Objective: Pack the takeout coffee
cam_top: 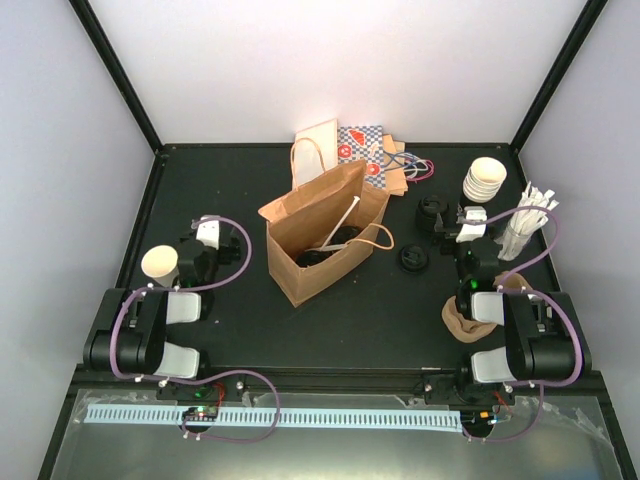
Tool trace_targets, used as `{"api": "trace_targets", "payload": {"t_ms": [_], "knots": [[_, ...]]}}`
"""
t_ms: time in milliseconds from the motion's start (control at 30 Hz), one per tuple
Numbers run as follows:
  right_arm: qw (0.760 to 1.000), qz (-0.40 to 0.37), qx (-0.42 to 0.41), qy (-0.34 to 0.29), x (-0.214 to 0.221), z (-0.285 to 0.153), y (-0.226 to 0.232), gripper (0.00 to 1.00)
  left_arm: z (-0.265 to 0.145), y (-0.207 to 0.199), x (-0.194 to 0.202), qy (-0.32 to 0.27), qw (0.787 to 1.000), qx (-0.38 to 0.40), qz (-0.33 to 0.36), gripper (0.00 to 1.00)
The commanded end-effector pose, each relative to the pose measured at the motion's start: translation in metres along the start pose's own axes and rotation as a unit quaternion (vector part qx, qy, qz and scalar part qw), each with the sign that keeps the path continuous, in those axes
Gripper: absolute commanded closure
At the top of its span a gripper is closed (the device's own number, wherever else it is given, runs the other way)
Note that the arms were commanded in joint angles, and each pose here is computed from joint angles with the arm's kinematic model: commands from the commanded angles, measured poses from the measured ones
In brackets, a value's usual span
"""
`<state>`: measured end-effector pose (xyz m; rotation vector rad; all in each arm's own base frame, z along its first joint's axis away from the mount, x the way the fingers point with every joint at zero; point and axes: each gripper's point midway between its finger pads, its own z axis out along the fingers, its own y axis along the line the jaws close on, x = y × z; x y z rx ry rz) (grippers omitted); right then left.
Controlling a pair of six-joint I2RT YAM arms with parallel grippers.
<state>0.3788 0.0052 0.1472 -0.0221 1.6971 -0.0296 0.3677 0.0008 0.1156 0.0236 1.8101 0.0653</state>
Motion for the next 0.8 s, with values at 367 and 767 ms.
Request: {"api": "trace_targets", "payload": {"t_ms": [367, 767], "knots": [[1.000, 0.003, 0.017, -0.011, -0.0077, 0.0015, -0.0077, 0.00, 0.0068, -0.0044, -0.0393, -0.050, 0.999, 0.016, 0.003, 0.01], [1.000, 0.003, 0.016, -0.010, -0.0075, 0.0020, -0.0071, 0.00, 0.0071, -0.0044, -0.0388, -0.048, 0.999, 0.016, 0.002, 0.01]]}}
